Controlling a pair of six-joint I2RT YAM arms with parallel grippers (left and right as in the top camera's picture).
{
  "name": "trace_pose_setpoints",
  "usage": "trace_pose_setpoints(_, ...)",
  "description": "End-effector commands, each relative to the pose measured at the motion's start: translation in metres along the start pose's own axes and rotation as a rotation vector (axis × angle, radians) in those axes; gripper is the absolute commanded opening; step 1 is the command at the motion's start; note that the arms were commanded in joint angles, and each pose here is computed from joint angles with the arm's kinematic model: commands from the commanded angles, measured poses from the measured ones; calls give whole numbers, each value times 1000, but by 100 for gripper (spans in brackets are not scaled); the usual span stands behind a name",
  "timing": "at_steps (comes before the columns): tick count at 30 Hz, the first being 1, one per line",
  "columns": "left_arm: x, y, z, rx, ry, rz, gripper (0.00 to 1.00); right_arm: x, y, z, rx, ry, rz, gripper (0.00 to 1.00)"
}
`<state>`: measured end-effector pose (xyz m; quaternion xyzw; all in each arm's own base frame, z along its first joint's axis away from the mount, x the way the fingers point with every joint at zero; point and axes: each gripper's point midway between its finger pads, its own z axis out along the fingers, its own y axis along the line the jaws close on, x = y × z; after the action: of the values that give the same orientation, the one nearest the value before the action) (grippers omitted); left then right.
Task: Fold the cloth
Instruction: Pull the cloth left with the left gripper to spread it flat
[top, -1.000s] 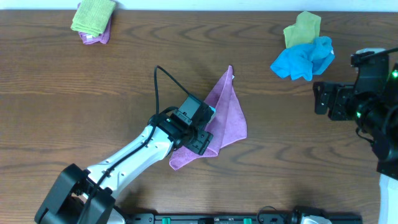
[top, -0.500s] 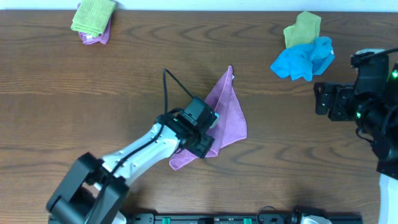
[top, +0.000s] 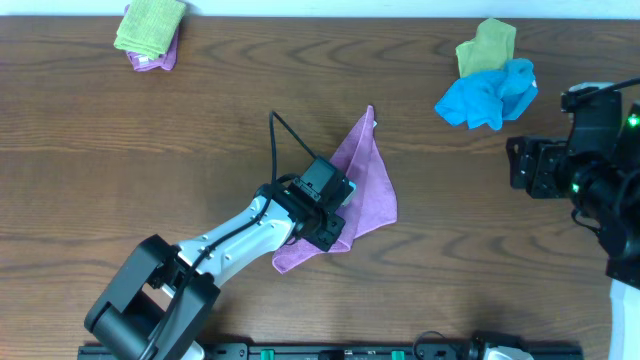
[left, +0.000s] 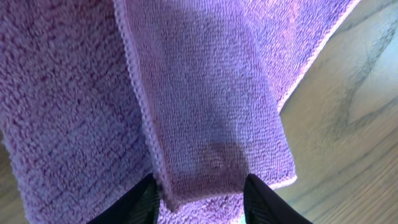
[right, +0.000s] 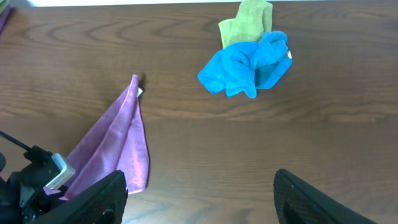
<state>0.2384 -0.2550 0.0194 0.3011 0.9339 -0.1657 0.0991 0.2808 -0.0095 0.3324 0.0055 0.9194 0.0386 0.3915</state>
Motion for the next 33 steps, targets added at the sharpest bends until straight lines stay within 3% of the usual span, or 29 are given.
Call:
trace_pose_setpoints(1,-9,-2,-2,3,-26,9,38,-4,1,-6,-3,-22,-4,73)
trace_pose_setpoints(3,-11,-2,-2,3,-32,10,32,-4,0,-6,-2,-22,-4,72)
trace_pose_setpoints(8,-11,4,-2,-25,-35,8,6,-4,0,-6,-2,-22,-4,66)
trace_pose_setpoints(14,-15,37,-7,-214,-54,0,5,-4,1,-6,-3,-19,-4,64)
trace_pose_setpoints(19,-40,113,-55,-603,-121,-68,6,-3,1,-6,-3,-17,-3,63)
trace_pose_setpoints(23,-51,165,-92,-760,-156,-154,6,-4,0,-6,-3,-18,-4,63)
trace_pose_setpoints(30,-13,261,-143,-951,-157,-453,6,-3,0,-2,-4,-5,-1,63)
trace_pose_setpoints(31,-7,270,-147,-956,-165,-504,20,-2,0,0,-4,1,0,63)
trace_pose_setpoints(32,-3,275,-148,-951,-171,-540,50,-2,0,2,-8,10,2,63)
trace_pose_setpoints(33,0,278,-148,-937,-168,-560,66,-1,1,4,-15,17,2,62)
